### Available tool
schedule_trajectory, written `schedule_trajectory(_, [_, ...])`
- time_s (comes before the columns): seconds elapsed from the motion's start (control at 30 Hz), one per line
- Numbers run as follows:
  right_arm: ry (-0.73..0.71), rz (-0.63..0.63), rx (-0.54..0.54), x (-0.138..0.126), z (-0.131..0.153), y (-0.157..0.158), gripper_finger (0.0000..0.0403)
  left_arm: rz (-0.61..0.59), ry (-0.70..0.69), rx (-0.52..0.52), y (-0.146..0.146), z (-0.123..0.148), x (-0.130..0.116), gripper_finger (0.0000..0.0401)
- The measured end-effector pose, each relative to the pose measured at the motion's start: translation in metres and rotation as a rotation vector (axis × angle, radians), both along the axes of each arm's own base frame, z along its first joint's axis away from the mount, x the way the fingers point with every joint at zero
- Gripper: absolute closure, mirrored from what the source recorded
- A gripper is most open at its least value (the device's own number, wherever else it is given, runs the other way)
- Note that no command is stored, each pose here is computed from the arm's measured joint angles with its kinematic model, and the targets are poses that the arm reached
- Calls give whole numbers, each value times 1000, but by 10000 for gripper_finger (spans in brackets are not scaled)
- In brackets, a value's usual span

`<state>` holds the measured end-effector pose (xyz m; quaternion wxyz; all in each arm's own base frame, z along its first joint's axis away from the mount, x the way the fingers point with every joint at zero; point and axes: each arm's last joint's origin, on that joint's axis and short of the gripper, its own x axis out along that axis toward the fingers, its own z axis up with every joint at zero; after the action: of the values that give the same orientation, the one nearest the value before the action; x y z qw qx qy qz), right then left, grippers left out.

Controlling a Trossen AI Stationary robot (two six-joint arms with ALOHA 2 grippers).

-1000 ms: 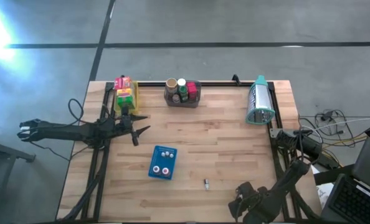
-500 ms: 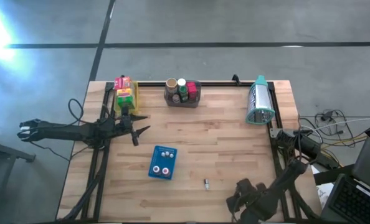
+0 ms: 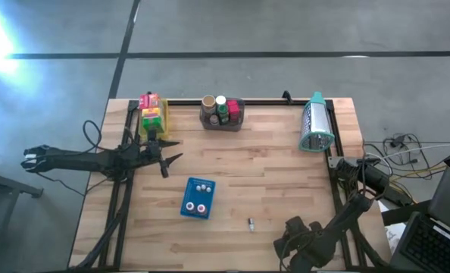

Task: Pick & Place Kitchen Items
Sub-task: Put the black food coloring bottle into the blue bin

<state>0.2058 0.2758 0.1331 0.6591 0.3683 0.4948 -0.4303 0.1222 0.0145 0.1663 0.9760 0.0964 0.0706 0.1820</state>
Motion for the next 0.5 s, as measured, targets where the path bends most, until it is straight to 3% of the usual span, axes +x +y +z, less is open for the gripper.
schedule_trajectory(0.5, [40,28,43,-1,3,2,246,0,0,0,0,0,0,185])
